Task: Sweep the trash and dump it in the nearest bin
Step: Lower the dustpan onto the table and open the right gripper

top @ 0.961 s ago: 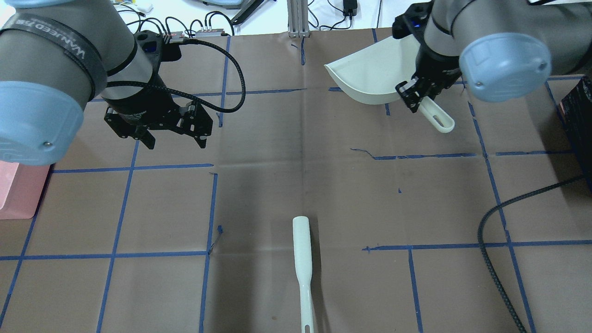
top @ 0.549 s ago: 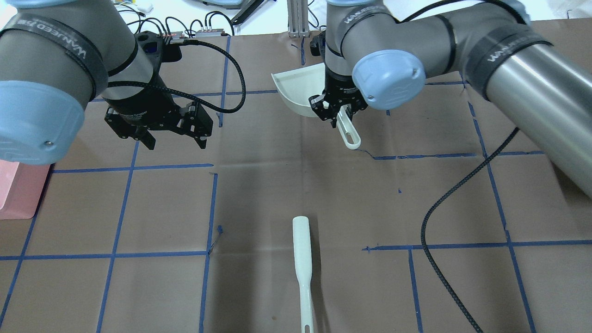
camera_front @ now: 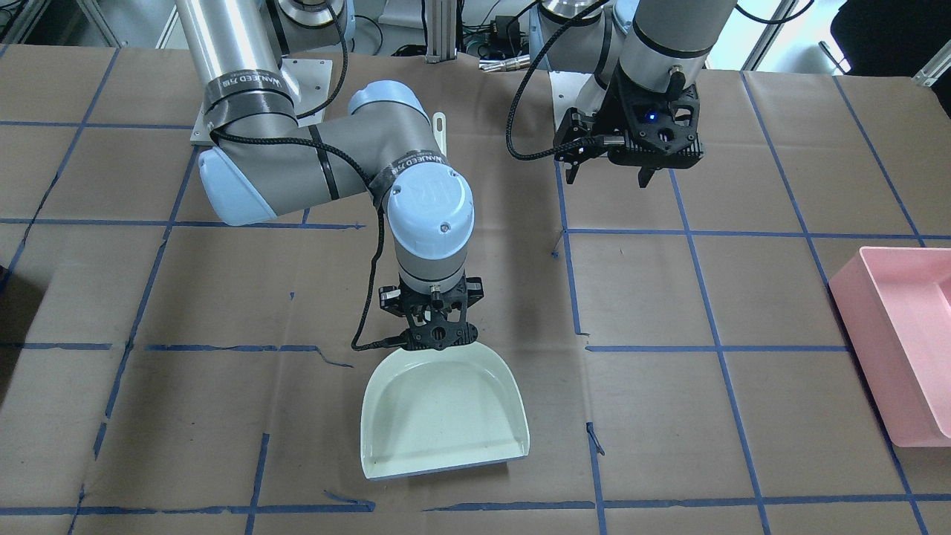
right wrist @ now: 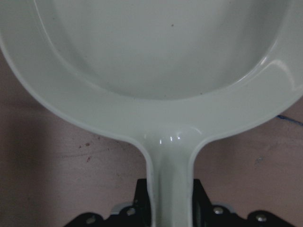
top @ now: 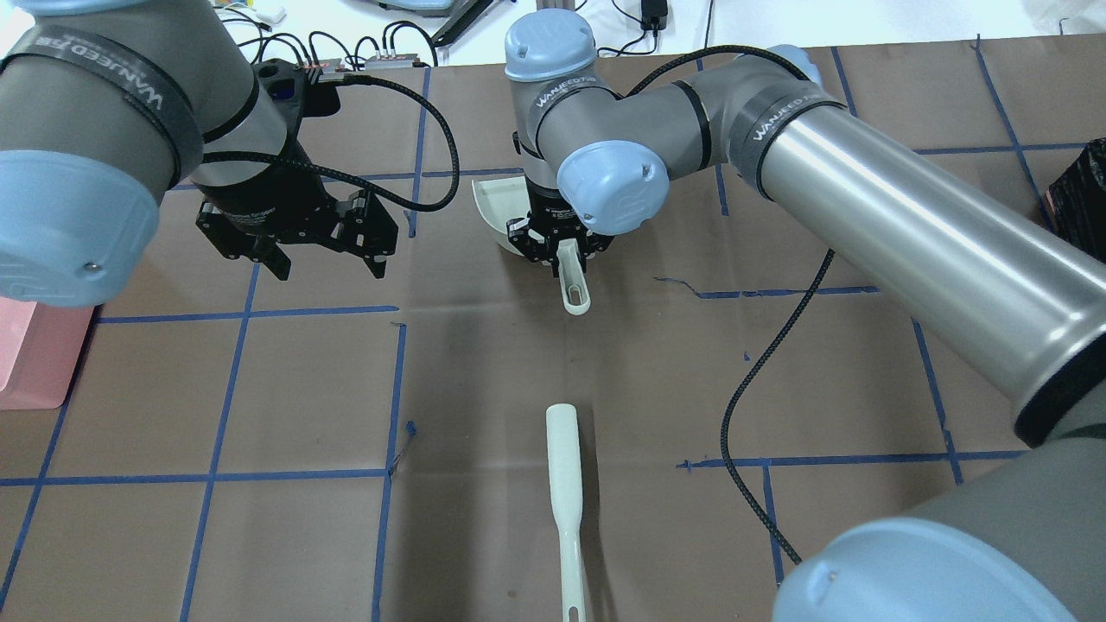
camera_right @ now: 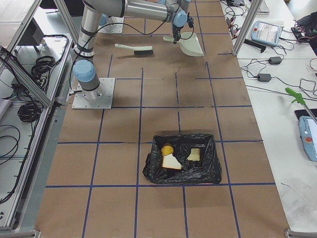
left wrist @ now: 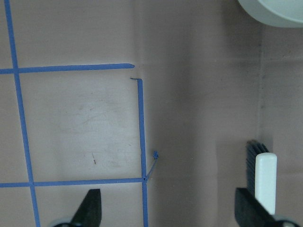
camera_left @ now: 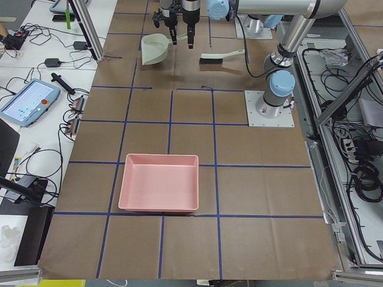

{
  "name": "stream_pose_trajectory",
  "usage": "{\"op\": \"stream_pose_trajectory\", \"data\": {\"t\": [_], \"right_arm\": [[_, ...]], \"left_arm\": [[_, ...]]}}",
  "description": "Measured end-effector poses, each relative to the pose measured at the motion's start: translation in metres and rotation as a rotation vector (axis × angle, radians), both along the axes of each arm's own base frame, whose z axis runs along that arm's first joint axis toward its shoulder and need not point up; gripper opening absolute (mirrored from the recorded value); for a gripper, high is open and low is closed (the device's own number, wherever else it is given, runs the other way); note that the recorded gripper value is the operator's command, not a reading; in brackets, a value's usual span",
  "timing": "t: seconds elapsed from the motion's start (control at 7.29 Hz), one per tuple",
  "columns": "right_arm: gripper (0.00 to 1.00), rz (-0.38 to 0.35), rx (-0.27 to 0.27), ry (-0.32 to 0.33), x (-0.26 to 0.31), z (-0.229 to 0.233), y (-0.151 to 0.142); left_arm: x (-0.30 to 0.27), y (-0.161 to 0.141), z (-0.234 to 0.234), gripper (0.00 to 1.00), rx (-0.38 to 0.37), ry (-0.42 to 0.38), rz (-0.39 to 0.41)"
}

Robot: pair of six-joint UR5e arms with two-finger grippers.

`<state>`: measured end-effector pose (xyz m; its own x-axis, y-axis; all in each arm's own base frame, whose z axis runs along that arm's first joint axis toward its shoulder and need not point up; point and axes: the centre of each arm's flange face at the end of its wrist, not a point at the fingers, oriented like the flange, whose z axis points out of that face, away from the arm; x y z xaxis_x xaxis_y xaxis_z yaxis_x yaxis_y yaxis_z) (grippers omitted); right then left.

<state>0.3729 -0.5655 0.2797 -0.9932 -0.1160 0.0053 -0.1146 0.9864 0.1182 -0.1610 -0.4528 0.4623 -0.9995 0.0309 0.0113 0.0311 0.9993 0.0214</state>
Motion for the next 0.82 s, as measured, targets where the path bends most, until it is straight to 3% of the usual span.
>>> {"op": "stream_pose_trajectory", "data": {"t": [0.82], "right_arm": [[0.01, -0.021, -0.029, 0.002, 0.003, -0.044, -0.02]], "left_arm": [[0.0, -0.001, -0.001, 1.0, 0.003, 0.0, -0.001]]}}
